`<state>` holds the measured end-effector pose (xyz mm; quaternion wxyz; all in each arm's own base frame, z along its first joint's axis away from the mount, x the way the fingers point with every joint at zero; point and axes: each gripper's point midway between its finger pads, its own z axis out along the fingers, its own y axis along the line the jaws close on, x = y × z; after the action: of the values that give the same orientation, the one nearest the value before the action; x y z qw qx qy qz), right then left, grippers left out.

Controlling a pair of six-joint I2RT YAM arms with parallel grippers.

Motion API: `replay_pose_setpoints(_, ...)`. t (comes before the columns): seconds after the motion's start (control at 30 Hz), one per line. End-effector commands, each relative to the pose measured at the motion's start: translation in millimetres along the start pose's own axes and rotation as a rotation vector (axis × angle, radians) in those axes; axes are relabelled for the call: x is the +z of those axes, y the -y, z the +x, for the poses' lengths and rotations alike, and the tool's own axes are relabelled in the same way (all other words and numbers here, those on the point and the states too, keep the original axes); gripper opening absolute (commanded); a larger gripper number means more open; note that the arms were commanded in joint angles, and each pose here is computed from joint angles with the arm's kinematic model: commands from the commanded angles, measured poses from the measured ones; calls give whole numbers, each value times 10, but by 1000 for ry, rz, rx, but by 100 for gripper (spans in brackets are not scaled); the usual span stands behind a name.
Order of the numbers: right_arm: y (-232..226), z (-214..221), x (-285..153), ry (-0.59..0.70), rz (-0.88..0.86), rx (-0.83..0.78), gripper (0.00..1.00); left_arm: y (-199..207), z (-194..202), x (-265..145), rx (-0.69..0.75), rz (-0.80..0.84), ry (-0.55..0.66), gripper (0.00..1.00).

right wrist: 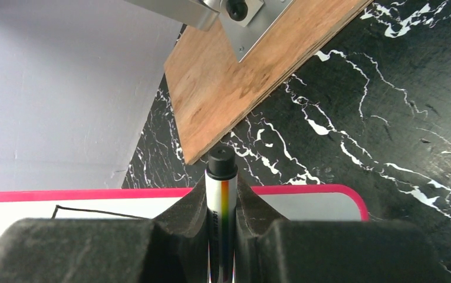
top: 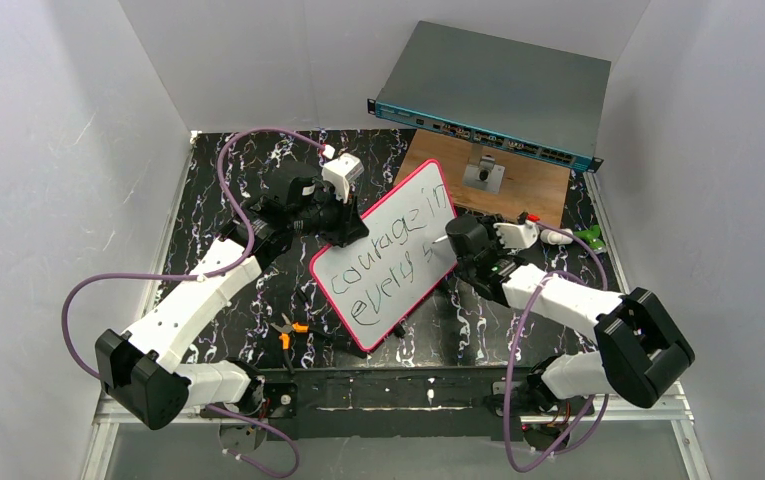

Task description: Write a sentence on the whiteboard

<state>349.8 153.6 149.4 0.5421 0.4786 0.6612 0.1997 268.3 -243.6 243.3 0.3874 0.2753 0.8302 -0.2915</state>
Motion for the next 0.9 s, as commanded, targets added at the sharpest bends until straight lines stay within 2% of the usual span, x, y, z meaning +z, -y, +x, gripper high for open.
replay_pose_setpoints(0.0, -229, -144, 46, 72, -6, 81, 1, -79, -77, -79, 67, -45, 28, 0)
replay_pose_setpoints(0.87, -9, -182, 33, 92, 99, 88, 1, -62, -99, -6, 54, -27, 28, 0)
